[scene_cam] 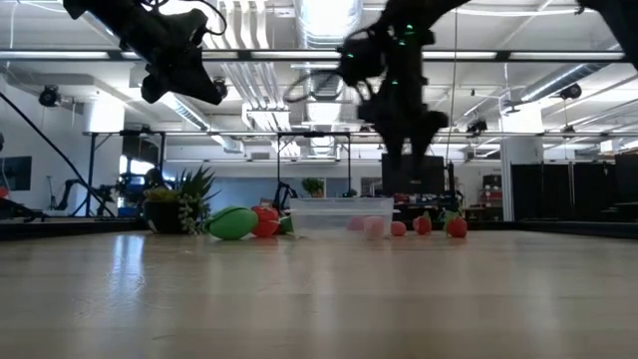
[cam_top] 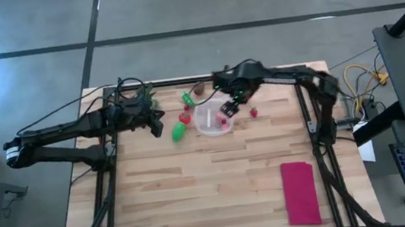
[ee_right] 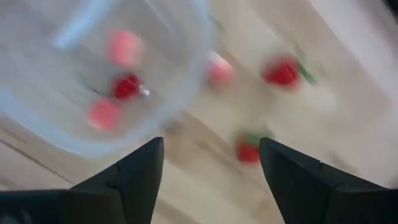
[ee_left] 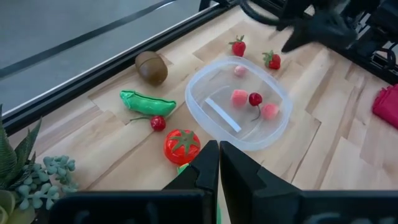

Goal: Pick and placing Produce into tupperware
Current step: Put the right strawberry into the transparent bin

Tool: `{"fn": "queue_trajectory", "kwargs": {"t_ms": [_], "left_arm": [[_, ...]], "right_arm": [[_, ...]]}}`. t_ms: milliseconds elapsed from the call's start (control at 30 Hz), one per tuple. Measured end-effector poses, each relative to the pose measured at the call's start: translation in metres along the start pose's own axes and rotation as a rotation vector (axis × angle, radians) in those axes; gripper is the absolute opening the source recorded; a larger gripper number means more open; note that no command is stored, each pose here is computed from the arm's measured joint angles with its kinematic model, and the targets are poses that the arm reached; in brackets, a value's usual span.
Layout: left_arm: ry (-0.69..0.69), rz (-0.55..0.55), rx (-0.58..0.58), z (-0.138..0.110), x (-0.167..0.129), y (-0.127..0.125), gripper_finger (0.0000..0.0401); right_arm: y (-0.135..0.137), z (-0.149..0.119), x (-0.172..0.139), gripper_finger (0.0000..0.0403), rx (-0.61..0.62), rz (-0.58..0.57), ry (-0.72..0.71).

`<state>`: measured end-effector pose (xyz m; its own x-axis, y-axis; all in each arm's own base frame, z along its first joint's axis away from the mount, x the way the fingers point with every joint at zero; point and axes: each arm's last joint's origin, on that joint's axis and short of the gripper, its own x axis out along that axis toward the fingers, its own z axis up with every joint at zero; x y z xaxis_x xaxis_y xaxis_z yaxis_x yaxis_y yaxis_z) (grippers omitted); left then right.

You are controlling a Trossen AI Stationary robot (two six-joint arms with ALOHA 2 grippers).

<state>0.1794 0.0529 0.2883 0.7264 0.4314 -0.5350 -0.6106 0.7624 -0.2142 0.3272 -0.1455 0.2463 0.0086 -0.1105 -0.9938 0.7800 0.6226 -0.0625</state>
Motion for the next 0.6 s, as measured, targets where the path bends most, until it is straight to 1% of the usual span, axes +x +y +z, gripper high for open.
{"fn": "queue_trajectory", "kwargs": {"t_ms": [100, 167, 300, 400, 600], "left_arm": [[0.000, -0.001, 0.000, 0.000, 0.000, 0.000, 0.0000], [-0.002, -0.001, 0.000, 0.000, 0.000, 0.000, 0.0000], [-0.004, -0.003, -0.001, 0.000, 0.000, 0.000, 0.0000], [-0.003, -0.007, -0.001, 0.001, 0.000, 0.000, 0.0000], [-0.001, -0.014, -0.002, 0.000, 0.000, -0.001, 0.0000]], "right_arm": [[-0.028, -0.013, 0.018, 0.0254, 0.141, -0.001, 0.089], [-0.037, -0.023, 0.027, 0.0250, 0.195, 0.004, 0.120], [-0.038, -0.037, 0.046, 0.0244, 0.227, 0.010, 0.149], [-0.040, -0.039, 0.057, 0.0245, 0.248, 0.015, 0.133], [-0.039, -0.041, 0.076, 0.0239, 0.252, 0.023, 0.117]]}}
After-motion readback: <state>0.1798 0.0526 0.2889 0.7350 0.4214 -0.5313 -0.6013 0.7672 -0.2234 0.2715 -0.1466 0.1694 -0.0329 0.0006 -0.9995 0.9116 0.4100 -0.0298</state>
